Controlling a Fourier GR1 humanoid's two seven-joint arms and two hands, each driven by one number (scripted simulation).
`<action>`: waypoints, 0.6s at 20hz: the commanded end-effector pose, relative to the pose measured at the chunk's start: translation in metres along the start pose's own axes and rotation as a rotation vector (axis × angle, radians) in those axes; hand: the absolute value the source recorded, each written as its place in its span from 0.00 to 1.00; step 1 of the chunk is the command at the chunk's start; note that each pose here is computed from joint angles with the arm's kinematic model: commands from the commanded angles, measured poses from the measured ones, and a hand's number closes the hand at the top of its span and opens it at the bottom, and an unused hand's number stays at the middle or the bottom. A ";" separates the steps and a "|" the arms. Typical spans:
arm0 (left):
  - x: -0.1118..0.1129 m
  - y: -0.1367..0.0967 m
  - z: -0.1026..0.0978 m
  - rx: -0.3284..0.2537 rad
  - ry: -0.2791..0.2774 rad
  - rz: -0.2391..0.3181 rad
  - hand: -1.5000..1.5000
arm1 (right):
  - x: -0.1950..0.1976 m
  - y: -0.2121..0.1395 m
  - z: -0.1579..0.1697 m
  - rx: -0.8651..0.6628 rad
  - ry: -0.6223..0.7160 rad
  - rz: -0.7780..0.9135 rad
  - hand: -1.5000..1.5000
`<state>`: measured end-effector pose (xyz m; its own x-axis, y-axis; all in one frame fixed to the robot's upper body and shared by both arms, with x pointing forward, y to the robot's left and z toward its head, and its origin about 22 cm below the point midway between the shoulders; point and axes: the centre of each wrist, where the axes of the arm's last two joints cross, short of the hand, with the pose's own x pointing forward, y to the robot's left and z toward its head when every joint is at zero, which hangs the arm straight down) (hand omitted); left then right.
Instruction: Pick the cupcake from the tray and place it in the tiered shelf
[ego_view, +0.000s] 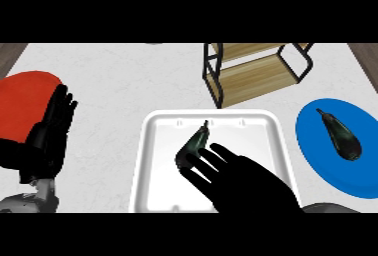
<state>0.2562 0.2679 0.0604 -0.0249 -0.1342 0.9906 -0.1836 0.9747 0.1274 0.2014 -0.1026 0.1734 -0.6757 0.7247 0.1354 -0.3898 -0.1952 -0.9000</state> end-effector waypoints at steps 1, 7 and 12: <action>-0.002 0.009 0.013 -0.006 -0.023 -0.006 0.50 | 0.003 0.011 -0.017 -0.002 0.089 0.065 0.00; -0.016 -0.005 -0.002 0.007 -0.005 -0.002 0.50 | -0.034 0.030 -0.022 -0.008 0.054 0.008 0.00; 0.001 0.005 -0.001 -0.012 -0.012 -0.008 0.50 | -0.031 0.052 -0.023 0.029 0.056 0.007 0.00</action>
<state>0.2559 0.2696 0.0526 -0.0331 -0.1389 0.9898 -0.1795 0.9750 0.1309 0.2139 -0.1114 0.1283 -0.6428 0.7587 0.1057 -0.3899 -0.2053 -0.8977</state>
